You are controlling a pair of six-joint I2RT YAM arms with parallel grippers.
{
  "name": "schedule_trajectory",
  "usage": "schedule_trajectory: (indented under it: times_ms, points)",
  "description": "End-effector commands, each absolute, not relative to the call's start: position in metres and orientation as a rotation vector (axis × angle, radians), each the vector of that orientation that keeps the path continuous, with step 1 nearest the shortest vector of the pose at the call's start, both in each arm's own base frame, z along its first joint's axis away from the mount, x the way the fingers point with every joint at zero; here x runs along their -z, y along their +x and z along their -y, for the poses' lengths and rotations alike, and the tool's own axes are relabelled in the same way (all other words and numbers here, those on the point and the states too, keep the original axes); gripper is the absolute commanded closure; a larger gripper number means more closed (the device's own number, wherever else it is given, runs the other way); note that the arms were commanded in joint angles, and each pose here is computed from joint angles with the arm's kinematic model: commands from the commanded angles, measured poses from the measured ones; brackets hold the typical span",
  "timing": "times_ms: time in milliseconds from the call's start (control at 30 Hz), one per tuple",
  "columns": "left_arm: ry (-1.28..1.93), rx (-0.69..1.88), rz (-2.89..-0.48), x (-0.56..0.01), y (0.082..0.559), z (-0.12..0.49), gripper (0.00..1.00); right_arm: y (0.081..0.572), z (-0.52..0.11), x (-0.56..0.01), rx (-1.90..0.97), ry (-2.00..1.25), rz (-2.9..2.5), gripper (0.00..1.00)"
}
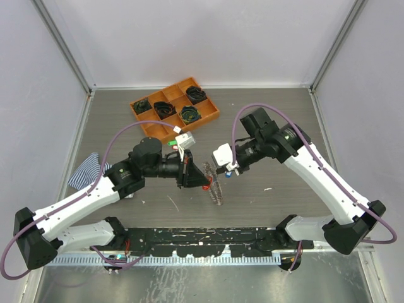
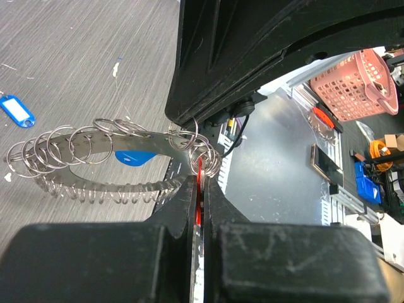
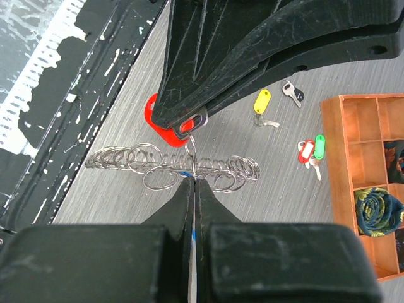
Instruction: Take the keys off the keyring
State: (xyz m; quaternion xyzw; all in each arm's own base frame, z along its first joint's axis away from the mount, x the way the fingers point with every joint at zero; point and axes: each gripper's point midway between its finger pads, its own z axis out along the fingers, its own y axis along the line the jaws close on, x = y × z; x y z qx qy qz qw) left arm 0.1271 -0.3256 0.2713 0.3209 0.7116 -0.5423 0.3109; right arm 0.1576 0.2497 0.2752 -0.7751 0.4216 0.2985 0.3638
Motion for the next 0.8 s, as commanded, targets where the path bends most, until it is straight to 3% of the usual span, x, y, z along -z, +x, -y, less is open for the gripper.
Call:
schedule_trajectory:
  times_ms: [0, 767]
  points:
    - [0.892, 1.436, -1.802, -0.291, 0.127, 0.326, 1.00, 0.158, -0.257, -0.292, -0.794, -1.945, -1.045, 0.99]
    - [0.863, 1.375, -1.843, -0.275, 0.132, 0.320, 1.00, 0.152, -0.251, -0.309, -0.955, -1.809, -0.967, 0.99]
